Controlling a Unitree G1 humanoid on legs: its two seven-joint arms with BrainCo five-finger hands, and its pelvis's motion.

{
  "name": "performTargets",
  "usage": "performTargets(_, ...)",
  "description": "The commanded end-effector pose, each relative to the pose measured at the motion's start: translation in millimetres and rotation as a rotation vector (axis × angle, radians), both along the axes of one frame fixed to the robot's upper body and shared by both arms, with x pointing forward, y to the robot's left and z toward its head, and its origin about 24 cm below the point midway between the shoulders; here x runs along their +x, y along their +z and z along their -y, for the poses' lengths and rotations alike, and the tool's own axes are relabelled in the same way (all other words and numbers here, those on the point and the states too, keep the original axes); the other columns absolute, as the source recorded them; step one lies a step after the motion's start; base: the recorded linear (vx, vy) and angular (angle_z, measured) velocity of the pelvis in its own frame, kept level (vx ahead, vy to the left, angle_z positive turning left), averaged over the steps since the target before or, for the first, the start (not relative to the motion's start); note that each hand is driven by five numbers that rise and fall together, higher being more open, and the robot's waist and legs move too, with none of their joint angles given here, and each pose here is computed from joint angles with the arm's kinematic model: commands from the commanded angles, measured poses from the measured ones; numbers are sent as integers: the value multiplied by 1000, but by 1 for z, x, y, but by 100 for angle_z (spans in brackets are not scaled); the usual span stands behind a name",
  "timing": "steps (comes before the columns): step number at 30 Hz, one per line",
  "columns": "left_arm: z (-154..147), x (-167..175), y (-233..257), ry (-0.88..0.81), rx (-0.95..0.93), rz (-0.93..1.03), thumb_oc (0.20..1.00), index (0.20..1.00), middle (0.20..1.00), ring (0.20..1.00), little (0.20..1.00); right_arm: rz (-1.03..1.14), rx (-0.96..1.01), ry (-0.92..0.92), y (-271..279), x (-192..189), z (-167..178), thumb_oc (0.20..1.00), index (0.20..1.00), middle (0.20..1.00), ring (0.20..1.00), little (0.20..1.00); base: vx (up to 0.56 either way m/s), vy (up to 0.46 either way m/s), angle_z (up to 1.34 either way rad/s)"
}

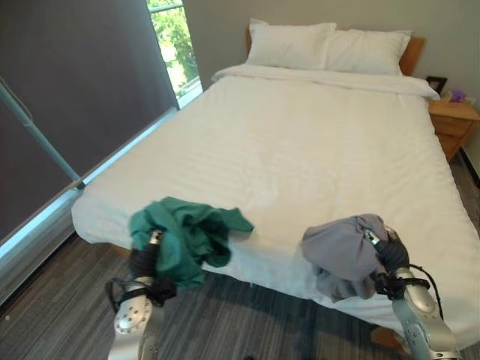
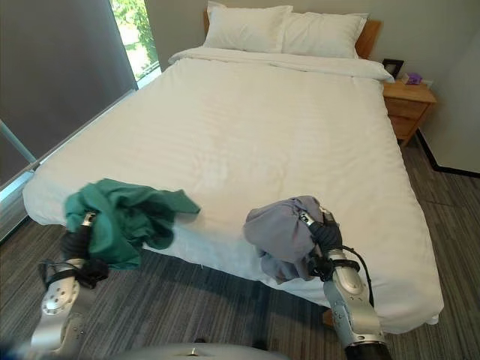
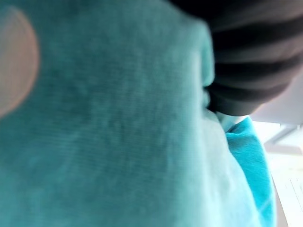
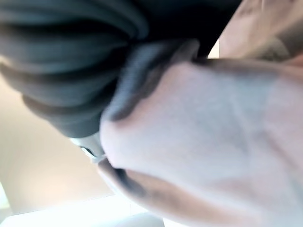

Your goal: Pick up bed clothes into laundry basket.

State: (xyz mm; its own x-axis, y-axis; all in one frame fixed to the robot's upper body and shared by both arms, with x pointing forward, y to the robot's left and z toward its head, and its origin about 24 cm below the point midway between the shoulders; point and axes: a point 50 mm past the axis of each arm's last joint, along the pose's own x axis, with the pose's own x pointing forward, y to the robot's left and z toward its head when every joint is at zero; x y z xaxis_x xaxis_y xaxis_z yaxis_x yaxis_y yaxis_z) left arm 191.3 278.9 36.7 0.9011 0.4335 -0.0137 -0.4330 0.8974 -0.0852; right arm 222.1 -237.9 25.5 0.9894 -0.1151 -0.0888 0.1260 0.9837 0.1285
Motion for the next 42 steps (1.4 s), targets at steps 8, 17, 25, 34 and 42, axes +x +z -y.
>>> performTargets(8,-38,6,98,199,300,416,200,200,200,200,200,363,-172,-293,77,-7,62,200,200,200,200,200,-39,110,-147)
performTargets(17,-27,10,96,84,306,394,200,200,200,200,200,278,-108,-291,51,-17,46,200,200,200,200,200,-235,163,-175)
performTargets(25,-14,15,71,24,193,312,200,200,200,200,200,300,-141,-245,58,-4,36,200,200,200,200,200,-59,-34,-125)
performTargets(34,18,39,69,-137,87,347,200,200,200,200,200,279,-120,-197,55,-7,36,200,200,200,200,200,48,-166,-22)
performTargets(42,10,24,51,-101,102,260,200,200,200,200,200,251,-107,-162,47,-6,29,200,200,200,200,200,110,13,-38)
